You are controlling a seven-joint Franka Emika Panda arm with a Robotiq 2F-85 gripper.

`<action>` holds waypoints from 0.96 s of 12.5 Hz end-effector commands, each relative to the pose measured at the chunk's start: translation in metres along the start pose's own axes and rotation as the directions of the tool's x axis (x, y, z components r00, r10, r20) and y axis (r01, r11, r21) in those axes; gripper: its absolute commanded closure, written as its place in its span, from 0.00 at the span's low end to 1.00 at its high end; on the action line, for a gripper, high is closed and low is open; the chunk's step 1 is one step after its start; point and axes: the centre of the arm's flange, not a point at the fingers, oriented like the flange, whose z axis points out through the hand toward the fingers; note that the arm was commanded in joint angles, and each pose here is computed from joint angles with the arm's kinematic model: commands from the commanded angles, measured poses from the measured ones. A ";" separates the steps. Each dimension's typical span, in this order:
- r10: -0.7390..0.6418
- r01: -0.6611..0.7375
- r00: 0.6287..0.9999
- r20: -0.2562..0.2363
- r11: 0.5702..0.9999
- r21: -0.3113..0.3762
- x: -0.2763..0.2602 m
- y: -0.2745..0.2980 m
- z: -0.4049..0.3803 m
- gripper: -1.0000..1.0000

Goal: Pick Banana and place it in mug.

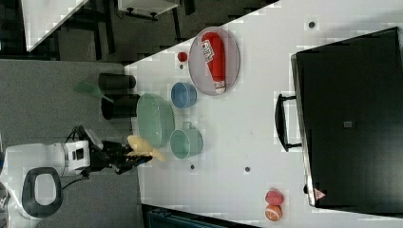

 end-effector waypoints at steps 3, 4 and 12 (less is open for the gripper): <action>0.128 -0.129 0.991 0.025 0.991 0.041 -0.049 -0.068 0.045 0.63; 0.145 -0.146 0.989 0.032 0.988 0.050 -0.054 -0.080 0.059 0.63; 0.204 -0.209 0.977 0.063 0.974 0.088 -0.054 -0.114 0.176 0.63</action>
